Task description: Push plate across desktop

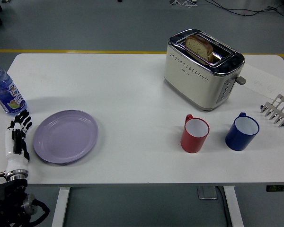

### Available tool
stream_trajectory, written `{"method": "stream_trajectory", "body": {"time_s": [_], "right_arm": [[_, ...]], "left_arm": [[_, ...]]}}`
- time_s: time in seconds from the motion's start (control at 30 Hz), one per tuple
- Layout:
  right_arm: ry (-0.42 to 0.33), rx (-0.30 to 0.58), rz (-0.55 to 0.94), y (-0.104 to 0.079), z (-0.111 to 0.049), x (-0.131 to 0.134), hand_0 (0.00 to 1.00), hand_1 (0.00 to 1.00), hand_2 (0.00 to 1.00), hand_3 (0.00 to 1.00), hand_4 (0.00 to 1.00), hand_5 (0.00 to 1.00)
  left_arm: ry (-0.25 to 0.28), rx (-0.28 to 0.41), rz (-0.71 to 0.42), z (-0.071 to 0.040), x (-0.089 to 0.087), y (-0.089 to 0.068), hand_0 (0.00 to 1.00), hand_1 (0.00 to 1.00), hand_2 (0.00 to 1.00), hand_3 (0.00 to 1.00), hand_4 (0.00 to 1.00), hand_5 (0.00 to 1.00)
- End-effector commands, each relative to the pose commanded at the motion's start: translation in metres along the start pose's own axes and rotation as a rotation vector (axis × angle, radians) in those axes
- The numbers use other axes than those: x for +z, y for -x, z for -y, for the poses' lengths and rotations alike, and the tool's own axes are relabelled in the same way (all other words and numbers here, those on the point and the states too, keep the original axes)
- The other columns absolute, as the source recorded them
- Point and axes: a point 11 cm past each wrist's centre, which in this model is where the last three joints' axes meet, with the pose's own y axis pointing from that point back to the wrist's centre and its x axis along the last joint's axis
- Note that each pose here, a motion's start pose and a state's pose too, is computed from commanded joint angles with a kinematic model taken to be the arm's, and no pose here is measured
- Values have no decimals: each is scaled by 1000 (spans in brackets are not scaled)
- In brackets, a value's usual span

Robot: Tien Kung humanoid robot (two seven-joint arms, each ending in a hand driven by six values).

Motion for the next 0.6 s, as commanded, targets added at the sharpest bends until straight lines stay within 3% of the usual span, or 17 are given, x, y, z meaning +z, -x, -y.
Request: {"method": "stream_trajectory", "body": {"time_s": [0.6], "right_arm": [[1, 0, -3, 1, 0, 1, 516, 484, 596, 544, 182, 275]], "left_arm": [[-13, -38, -28, 1, -1, 22, 830, 856, 866, 805, 503, 998]]}}
